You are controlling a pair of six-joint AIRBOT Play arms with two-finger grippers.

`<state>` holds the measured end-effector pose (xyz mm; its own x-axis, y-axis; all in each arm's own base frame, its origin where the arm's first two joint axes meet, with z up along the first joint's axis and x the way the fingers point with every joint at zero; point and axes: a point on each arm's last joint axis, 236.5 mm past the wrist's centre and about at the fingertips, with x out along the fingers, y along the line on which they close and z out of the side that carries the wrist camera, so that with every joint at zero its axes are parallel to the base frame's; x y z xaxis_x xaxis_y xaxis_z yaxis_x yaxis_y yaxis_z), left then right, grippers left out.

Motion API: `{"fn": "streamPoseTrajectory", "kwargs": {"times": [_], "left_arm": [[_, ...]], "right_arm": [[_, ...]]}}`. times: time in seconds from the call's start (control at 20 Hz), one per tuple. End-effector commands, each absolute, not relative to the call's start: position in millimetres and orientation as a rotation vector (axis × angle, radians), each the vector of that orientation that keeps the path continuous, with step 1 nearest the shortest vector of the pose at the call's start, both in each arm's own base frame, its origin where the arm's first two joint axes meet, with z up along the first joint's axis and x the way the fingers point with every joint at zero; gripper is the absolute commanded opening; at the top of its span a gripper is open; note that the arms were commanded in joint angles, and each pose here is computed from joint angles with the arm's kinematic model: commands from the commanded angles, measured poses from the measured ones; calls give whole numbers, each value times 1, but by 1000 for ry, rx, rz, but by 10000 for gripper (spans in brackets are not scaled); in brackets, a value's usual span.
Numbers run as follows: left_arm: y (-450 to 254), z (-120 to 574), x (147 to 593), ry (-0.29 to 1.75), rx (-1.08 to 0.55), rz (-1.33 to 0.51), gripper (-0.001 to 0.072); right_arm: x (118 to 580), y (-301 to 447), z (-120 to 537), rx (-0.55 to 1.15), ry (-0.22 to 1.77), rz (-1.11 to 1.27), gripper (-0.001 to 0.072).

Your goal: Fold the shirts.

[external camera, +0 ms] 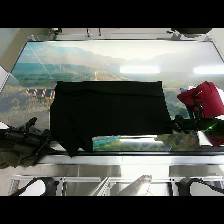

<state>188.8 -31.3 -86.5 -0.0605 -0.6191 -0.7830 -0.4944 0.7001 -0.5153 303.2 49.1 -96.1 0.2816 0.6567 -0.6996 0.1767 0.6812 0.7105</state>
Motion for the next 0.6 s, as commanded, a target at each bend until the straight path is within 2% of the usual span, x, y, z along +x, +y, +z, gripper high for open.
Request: {"fn": "streamPoseTrajectory", "kwargs": {"times": [0.0,0.15,0.3,0.35,0.4,0.55], "left_arm": [[-13,-103,197,1655,-849,-33,612],[-26,-113,196,1624,-895,-57,612],[-41,-107,218,1504,-957,-138,610],[-44,-106,223,1479,-971,-153,606],[-46,-107,223,1469,-980,-156,563],[-51,-115,214,1484,-995,-146,563]], "right_arm": [[303,49,-96,796,1272,379,18],[303,49,-96,792,1270,381,18],[303,49,-96,790,1270,382,18],[303,49,-96,791,1270,382,18],[303,49,-96,791,1270,382,18],[303,49,-96,791,1270,382,18]]}}
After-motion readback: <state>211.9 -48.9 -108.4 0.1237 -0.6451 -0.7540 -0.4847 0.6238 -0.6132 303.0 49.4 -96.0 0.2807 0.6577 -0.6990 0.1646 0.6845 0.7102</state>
